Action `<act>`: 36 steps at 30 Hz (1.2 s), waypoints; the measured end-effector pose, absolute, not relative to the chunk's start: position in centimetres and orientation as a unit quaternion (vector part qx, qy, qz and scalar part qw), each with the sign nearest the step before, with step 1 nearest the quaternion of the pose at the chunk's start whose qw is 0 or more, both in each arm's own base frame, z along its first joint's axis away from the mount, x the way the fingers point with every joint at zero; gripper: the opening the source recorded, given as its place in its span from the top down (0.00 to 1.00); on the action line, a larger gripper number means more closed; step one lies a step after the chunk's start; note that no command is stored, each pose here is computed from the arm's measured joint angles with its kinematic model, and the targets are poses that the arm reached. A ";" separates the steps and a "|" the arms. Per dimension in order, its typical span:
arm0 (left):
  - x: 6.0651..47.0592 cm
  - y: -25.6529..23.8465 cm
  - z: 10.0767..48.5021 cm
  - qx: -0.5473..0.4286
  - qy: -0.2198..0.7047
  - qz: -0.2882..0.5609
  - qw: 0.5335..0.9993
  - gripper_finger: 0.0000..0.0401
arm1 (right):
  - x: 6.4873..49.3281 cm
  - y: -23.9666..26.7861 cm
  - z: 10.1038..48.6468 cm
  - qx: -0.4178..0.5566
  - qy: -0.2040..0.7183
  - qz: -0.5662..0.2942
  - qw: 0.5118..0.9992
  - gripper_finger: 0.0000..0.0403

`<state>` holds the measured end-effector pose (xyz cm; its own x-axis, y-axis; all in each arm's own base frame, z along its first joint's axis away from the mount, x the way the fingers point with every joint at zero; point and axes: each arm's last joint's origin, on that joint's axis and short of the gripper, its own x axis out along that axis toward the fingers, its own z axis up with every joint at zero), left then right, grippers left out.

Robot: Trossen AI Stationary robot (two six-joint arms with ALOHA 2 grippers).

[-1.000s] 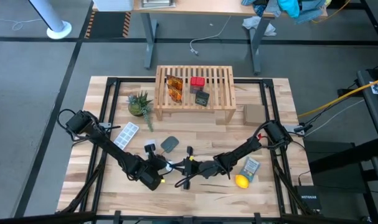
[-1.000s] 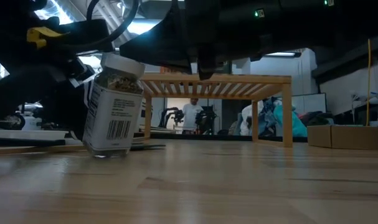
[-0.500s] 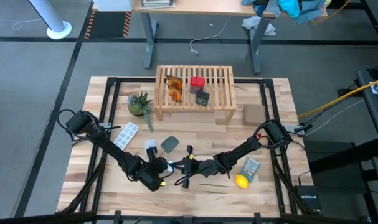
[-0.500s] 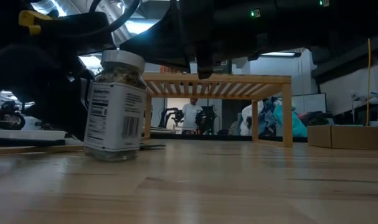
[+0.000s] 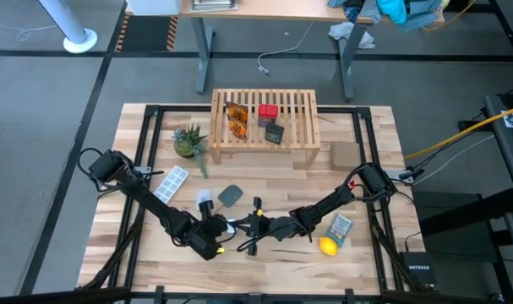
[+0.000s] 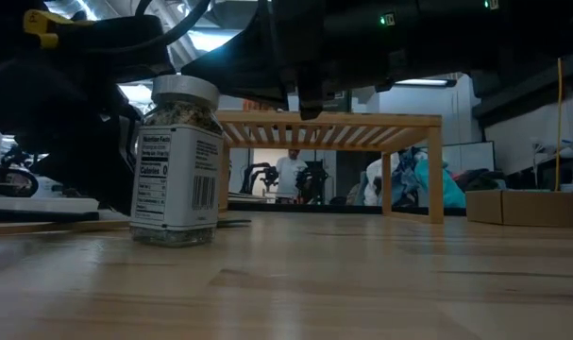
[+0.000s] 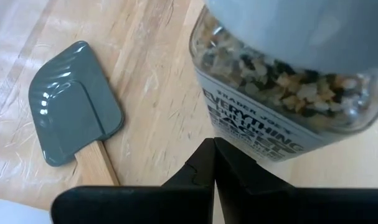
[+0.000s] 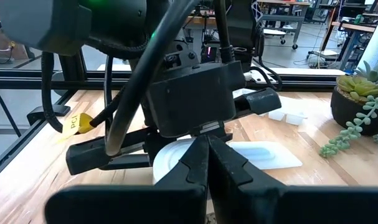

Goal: Shelf spices
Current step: Put the white seasoning bottle on the shelf

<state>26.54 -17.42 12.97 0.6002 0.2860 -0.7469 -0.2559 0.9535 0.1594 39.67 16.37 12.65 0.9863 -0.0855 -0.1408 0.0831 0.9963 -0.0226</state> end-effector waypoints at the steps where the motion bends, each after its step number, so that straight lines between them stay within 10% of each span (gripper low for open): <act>1: 26.5 -17.5 13.0 0.020 0.422 0.151 0.894 1.00 | 39.7 16.4 12.7 -0.008 0.071 -0.042 0.997 0.98; 36: 25.0 -16.7 15.5 0.063 0.446 0.159 0.879 1.00 | 39.3 16.9 15.0 -0.069 0.029 -0.044 0.996 0.98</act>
